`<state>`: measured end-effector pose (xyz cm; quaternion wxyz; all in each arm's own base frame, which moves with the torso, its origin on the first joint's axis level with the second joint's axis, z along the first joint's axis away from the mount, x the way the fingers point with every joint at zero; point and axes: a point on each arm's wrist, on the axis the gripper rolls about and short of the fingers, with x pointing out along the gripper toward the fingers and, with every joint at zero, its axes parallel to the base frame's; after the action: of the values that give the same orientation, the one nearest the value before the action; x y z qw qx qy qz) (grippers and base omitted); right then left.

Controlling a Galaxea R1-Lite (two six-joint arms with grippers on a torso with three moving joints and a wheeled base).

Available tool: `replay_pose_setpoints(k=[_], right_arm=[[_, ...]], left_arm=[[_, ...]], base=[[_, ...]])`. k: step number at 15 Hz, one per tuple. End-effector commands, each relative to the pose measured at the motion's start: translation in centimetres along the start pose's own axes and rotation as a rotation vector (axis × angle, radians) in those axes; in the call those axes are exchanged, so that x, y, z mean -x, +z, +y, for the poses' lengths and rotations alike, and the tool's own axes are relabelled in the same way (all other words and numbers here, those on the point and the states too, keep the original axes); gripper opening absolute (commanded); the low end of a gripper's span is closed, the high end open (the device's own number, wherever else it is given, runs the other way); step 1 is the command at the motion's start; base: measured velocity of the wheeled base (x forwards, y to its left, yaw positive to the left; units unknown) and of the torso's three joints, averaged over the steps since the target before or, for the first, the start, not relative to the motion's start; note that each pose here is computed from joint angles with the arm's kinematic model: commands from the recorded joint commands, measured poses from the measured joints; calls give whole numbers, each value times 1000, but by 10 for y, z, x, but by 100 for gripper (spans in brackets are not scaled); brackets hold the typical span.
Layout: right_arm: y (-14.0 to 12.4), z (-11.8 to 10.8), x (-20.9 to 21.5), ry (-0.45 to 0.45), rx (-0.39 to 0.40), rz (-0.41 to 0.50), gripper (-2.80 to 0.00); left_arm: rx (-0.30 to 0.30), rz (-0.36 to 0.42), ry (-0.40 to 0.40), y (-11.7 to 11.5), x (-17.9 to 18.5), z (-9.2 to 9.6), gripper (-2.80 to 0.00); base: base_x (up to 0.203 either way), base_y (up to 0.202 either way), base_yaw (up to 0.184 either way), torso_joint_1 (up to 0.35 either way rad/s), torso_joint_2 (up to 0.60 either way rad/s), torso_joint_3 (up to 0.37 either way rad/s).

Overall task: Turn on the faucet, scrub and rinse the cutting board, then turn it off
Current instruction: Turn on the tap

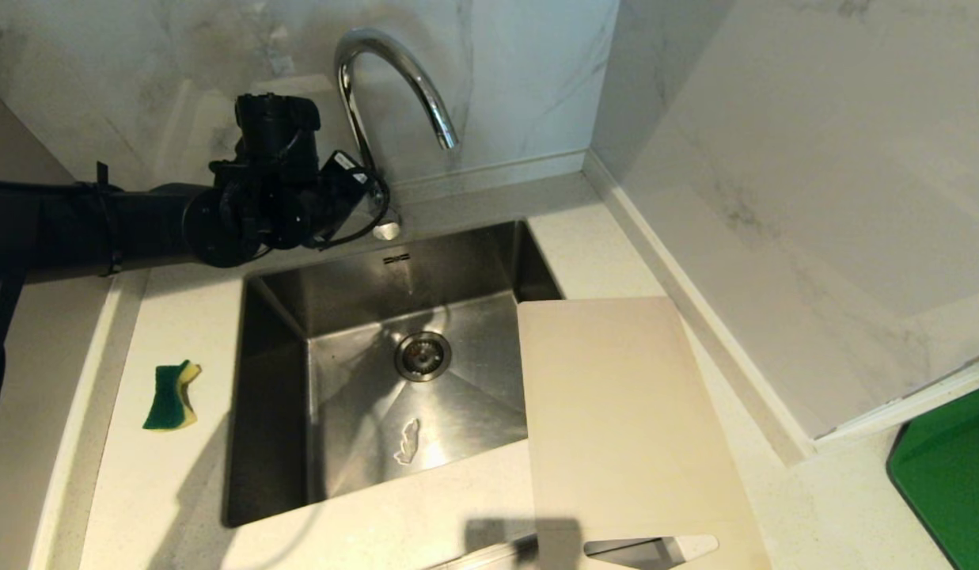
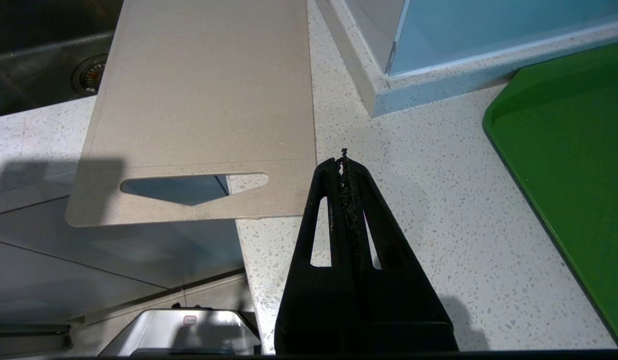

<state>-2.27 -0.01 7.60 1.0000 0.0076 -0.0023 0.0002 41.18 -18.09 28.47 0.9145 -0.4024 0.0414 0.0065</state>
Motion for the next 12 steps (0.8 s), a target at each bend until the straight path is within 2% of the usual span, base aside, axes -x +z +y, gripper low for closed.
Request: replay_pose_setpoints(k=[1, 4, 5, 8, 12], right_arm=[[0, 0, 0, 0, 0, -1, -280], [0, 0, 0, 1, 0, -1, -280], [0, 0, 0, 1, 0, 0, -280], [0, 0, 0, 1, 0, 0, -280], [0, 0, 0, 1, 0, 0, -280]], left_arm=[[8, 8, -3, -3, 2, -3, -280], [6, 16, 7, -9, -3, 1, -280], [6, 15, 6, -10, -3, 1, 0], [5, -5, -34, -17, -2, -7, 0], [6, 10, -10, -21, -6, -1, 0]], base=[[0, 0, 0, 0, 0, 0], [0, 0, 0, 0, 0, 0], [0, 0, 0, 0, 0, 0], [0, 0, 0, 0, 0, 0], [0, 0, 0, 0, 0, 0]])
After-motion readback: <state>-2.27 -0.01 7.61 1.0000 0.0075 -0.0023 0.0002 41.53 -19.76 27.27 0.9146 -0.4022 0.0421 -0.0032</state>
